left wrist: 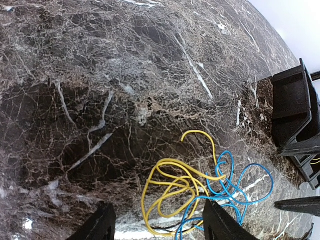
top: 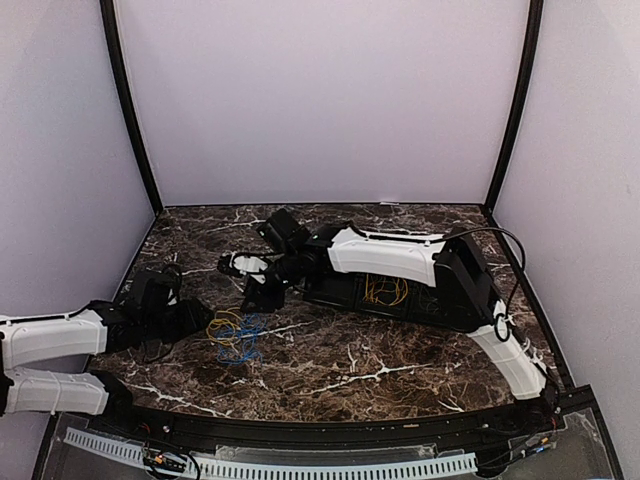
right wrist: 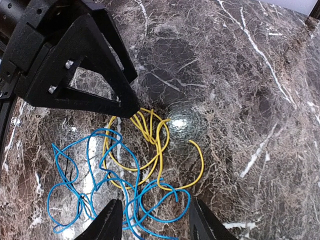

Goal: Untangle the cables

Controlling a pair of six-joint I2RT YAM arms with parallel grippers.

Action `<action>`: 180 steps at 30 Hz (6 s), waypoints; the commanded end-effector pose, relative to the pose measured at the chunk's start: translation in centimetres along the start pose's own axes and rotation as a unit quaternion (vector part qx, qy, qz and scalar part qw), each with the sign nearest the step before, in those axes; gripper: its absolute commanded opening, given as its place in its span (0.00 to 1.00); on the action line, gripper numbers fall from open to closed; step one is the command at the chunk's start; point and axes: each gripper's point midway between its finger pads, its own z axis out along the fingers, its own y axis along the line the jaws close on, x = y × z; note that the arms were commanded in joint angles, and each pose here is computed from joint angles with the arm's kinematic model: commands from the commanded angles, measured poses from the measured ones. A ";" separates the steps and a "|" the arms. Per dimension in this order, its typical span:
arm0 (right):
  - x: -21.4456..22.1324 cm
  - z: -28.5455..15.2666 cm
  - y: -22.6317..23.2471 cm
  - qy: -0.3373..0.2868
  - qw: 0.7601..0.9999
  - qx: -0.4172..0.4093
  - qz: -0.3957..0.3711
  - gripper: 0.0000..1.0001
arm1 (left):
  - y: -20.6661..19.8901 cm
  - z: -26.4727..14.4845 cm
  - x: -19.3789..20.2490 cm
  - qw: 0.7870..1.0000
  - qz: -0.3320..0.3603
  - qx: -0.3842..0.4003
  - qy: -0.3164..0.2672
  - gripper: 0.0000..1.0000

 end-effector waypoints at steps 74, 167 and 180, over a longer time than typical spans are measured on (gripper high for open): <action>-3.6 -14.8 5.5 -0.067 0.998 -0.003 -0.011 0.49 | -10.9 -10.2 -6.8 0.963 0.156 0.194 -0.101 0.01; -15.8 -22.8 2.7 -0.189 0.980 0.063 -0.012 0.00 | -22.2 -18.3 -6.3 0.812 0.250 0.455 -0.266 0.54; -16.0 -21.2 4.1 -0.184 0.982 0.042 -0.017 0.00 | -21.3 -16.6 -10.9 0.861 0.183 0.355 -0.315 0.54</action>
